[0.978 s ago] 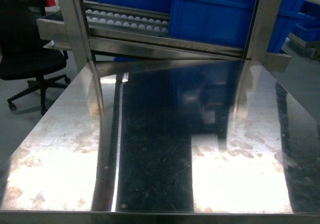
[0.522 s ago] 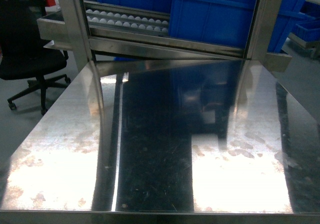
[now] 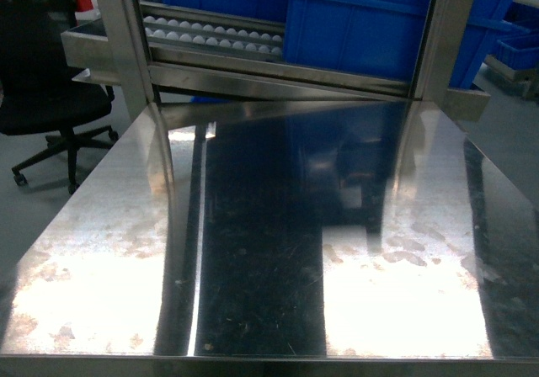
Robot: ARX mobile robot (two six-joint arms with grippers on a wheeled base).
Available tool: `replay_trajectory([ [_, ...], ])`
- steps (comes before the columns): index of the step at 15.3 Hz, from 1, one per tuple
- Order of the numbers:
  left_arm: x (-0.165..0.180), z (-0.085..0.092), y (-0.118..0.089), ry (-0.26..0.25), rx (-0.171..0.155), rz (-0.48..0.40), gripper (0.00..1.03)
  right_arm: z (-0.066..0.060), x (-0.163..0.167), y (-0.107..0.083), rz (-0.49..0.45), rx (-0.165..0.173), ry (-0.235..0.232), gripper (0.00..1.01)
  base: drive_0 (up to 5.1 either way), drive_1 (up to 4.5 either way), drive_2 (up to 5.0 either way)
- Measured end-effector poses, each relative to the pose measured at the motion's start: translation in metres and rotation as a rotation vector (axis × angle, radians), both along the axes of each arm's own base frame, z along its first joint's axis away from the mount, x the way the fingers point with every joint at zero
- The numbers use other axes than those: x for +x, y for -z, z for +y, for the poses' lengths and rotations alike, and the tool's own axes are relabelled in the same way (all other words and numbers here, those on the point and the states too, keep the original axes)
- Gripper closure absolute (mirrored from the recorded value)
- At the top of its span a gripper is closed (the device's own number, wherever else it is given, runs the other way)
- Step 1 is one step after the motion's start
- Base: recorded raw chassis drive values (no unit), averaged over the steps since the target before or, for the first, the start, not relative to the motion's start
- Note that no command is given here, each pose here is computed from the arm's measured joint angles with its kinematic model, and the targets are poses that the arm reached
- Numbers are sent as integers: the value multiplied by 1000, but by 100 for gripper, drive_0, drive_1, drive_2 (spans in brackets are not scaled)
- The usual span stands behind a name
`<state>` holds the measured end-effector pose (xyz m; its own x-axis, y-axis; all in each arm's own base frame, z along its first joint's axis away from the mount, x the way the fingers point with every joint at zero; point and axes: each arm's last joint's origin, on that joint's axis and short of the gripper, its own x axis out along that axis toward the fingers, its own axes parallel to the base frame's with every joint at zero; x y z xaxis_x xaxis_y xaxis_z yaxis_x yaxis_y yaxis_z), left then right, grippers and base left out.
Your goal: Pick capacitor and pack into box
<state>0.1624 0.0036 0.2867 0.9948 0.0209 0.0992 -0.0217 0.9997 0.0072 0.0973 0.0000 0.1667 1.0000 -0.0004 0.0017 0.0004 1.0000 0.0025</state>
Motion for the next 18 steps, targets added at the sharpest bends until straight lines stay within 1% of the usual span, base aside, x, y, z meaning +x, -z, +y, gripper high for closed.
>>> replay_trajectory([
  [2,-2,0,-1,-5,7,-14,60,0,0,0,-1,0,0,3,0,0,0],
  [4,-1,0,0,-5,16,-4,60,0,0,0,0,0,0,3,0,0,0],
  [5,-1,-1,1,0,17,14,60,0,0,0,0,0,0,3,0,0,0],
  [6,-4,-2,5,10,10,72,60,0,0,0,0,0,0,3,0,0,0],
  [7,-9,-3,16,18,2,85,60,0,0,0,-1,0,-1,3,0,0,0],
  [8,-13,-3,31,19,-1,99,60,0,0,0,0,0,0,3,0,0,0],
  [11,-24,-3,59,20,-2,106,60,0,0,0,0,0,0,3,0,0,0],
  [18,-40,-4,92,20,-2,102,60,0,0,0,0,0,0,3,0,0,0],
])
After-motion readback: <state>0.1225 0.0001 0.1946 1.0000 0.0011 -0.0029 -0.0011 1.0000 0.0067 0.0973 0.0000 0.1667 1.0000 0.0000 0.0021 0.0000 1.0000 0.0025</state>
